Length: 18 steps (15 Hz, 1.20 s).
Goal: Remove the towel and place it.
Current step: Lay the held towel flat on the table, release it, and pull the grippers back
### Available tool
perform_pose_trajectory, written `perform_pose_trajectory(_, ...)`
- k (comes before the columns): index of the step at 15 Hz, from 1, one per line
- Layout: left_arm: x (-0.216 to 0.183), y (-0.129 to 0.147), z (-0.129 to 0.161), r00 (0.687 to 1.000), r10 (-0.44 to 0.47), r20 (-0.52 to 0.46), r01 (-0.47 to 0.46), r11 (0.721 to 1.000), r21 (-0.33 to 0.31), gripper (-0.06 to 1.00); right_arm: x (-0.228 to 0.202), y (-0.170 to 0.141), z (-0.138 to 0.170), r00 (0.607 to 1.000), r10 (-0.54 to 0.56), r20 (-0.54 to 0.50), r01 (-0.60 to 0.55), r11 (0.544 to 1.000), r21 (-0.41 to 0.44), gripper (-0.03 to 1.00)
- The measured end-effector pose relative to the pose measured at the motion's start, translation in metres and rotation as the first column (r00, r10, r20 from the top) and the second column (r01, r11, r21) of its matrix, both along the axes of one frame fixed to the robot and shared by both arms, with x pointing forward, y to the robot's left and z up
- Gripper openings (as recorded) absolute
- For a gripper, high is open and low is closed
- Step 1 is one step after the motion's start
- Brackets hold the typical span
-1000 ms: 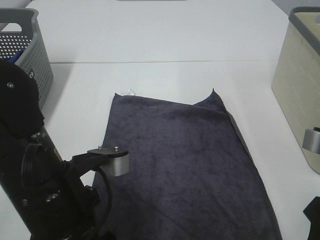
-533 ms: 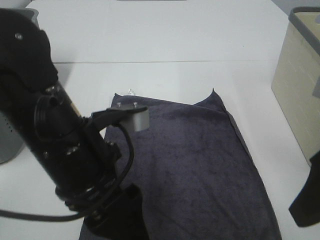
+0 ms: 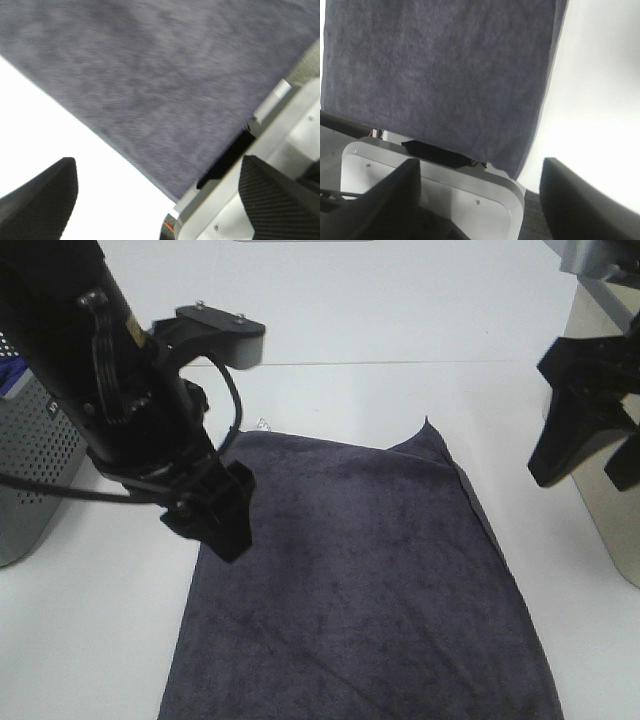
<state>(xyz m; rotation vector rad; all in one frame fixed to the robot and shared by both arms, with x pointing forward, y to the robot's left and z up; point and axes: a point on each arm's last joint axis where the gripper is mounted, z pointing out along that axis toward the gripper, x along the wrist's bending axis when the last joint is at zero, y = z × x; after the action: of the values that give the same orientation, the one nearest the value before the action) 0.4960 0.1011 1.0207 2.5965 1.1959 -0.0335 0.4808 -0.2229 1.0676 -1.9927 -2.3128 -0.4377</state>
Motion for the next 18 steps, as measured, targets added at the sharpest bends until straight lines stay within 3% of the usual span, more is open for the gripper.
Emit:
perform_pose_trajectory(4,0.062,0.047,-0.002,0.973,0.230,0.019,-0.229,0.972,-0.050,0.81,0.036,0.003,-0.004,0.993,-0.013,0.114,0.017,0.999,-0.029,0.67)
perform_pose_trajectory(6,0.078,0.056,-0.008,0.952,0.303,0.032,-0.300,0.951,-0.076,0.81,0.048,0.004,-0.005,0.979,-0.036,0.199,0.040,0.999,-0.017,0.67)
perform_pose_trajectory(9,0.088,0.054,-0.007,0.928,0.367,0.063,-0.357,0.925,-0.126,0.81,0.076,0.009,-0.018,0.974,0.034,0.224,-0.023,0.998,-0.051,0.67)
perform_pose_trajectory(12,0.122,0.045,-0.016,0.909,0.410,0.075,-0.395,0.905,-0.160,0.81,0.116,0.016,-0.030,0.968,0.083,0.236,-0.063,0.994,-0.093,0.67)
perform_pose_trajectory(15,0.164,0.037,-0.045,0.896,0.439,0.063,-0.424,0.890,-0.166,0.81,0.156,0.024,-0.044,0.963,0.105,0.249,-0.076,0.990,-0.122,0.67)
perform_pose_trajectory(18,0.198,0.051,-0.083,0.870,0.492,0.029,-0.484,0.864,-0.141,0.81,0.190,0.030,-0.068,0.962,0.119,0.245,-0.084,0.985,-0.148,0.67)
